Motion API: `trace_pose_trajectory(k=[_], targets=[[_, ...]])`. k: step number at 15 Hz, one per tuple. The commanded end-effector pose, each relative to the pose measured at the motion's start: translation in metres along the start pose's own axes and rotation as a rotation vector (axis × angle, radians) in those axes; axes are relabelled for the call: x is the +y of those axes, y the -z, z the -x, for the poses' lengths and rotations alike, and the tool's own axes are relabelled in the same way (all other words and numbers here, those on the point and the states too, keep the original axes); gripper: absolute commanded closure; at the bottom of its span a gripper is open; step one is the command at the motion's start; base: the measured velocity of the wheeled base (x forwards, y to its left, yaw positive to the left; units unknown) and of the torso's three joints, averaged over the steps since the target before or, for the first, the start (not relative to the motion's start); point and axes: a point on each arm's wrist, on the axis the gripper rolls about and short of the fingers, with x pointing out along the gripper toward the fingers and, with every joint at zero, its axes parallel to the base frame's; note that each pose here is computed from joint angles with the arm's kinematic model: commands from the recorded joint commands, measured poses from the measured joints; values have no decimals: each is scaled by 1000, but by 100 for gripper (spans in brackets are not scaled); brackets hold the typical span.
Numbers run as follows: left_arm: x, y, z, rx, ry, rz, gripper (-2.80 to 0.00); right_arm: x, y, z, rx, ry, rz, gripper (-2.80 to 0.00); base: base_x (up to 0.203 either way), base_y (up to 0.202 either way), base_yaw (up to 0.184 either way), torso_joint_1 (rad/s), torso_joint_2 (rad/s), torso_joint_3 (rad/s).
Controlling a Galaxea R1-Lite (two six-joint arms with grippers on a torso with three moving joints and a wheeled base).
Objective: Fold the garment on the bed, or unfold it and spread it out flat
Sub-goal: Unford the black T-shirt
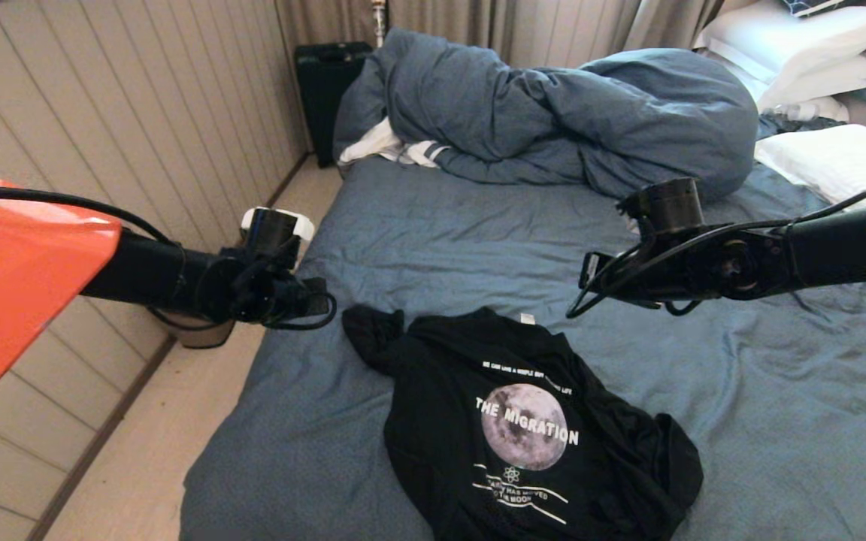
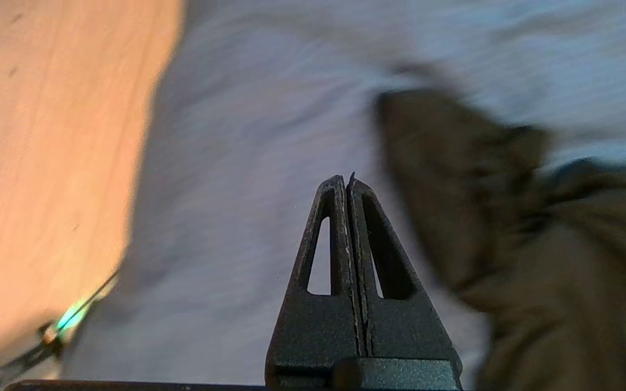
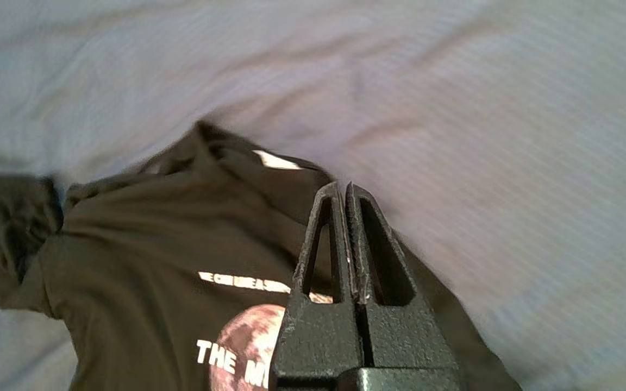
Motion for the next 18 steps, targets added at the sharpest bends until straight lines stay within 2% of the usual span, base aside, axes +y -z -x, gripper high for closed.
trace_pose_trajectory(k=[1,3,6,7,9,12,15,18], targets=[[-25,0,-10,-2,35,-20,0,9,9,-22,41,-4,22,0,0,0,0,0,0,0],[-58,11,-23,34,71,-67,0,26,20,-25,125,-9,68,0,0,0,0,0,0,0],[-102,31,-30,61,128,-133,0,50,35,-22,162,-53,113,0,0,0,0,0,0,0],[-112,37,-31,61,121,-151,0,61,48,-25,190,-71,139,0,0,0,0,0,0,0],[-124,50,-36,51,74,-180,0,73,73,-34,272,-71,180,0,0,0,0,0,0,0],[-131,69,-42,84,70,-228,0,70,94,-50,370,-25,216,0,0,0,0,0,0,0],[-134,79,-54,93,68,-259,0,64,103,-63,386,21,280,0,0,0,0,0,0,0],[-141,78,-64,73,72,-251,0,59,116,-79,402,74,332,0,0,0,0,0,0,0]])
